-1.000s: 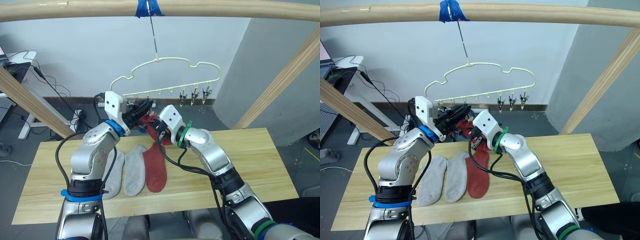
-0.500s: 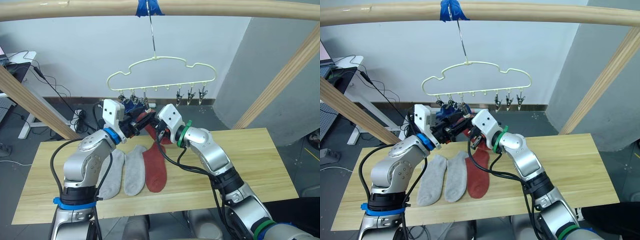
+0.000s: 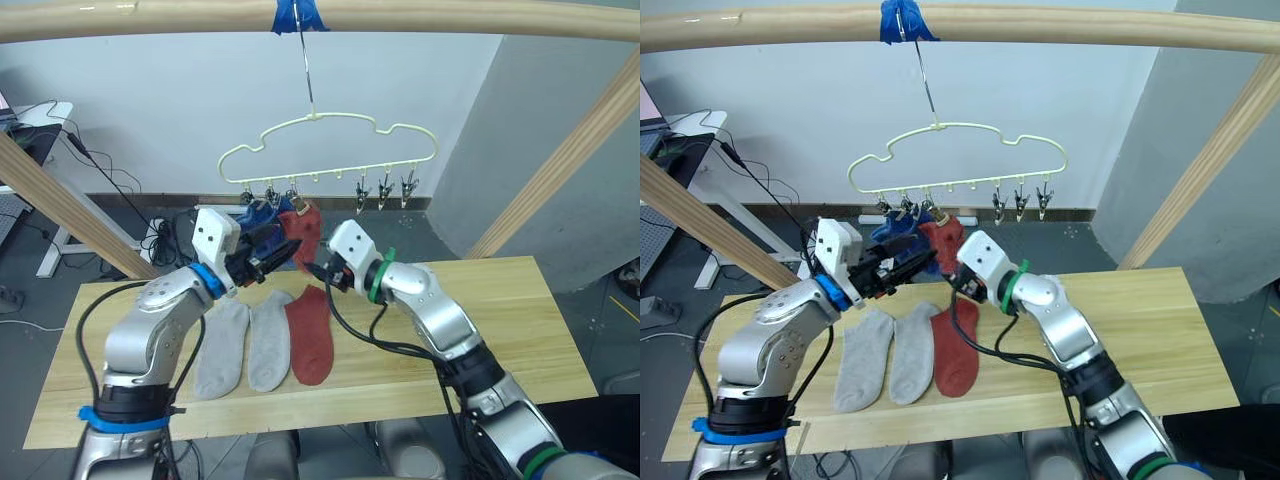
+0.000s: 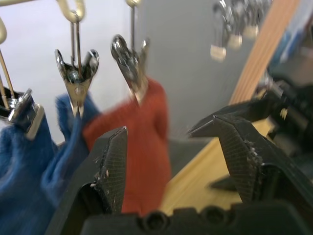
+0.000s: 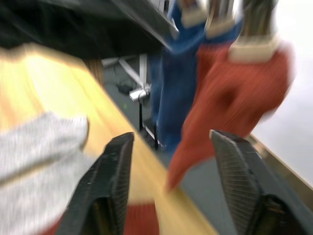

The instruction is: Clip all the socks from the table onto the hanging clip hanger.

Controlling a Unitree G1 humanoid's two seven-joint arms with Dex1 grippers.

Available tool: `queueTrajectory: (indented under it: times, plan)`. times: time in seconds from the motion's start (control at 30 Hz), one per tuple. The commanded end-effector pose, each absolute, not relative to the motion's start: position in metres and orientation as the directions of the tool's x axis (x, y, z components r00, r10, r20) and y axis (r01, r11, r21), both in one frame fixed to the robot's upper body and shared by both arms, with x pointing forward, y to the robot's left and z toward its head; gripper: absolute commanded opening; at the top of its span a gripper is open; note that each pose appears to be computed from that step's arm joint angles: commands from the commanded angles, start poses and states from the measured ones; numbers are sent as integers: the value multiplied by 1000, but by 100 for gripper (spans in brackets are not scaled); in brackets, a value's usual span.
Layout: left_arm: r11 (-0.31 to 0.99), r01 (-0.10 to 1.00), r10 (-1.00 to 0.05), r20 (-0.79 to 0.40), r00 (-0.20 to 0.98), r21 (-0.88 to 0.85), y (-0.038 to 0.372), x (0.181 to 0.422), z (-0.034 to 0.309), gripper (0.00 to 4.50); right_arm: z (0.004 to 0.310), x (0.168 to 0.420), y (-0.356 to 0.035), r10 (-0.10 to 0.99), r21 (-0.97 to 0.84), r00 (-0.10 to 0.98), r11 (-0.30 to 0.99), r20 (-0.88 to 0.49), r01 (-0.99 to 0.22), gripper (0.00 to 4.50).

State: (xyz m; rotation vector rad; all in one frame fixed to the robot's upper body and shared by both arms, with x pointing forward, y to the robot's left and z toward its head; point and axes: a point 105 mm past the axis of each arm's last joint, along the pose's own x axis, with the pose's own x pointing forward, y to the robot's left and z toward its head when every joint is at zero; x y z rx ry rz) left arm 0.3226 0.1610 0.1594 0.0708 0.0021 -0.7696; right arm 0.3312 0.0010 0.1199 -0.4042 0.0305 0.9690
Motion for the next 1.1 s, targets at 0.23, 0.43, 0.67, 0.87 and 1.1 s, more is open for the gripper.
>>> queueTrajectory:
  times: [0.23, 0.43, 0.67, 0.87, 1.1]
  plan:
    - [568, 786, -810, -5, 587, 243, 151, 298, 181, 311, 178, 316, -44, 723, -393, 691, 629, -23, -671, 256]
    - [503, 826, -853, -6, 521, 253, 138, 288, 191, 311, 216, 329, -50, 637, -369, 761, 742, 126, -560, 256]
    - [504, 824, -854, 5, 521, 260, 130, 292, 196, 311, 218, 343, -48, 581, -246, 805, 803, 121, -543, 256]
    - [505, 822, -852, 4, 523, 263, 129, 292, 194, 311, 218, 352, -46, 559, -200, 823, 822, 101, -534, 256]
    - [512, 819, -848, -1, 530, 261, 131, 294, 190, 311, 223, 358, -38, 569, -194, 815, 816, 112, -544, 256]
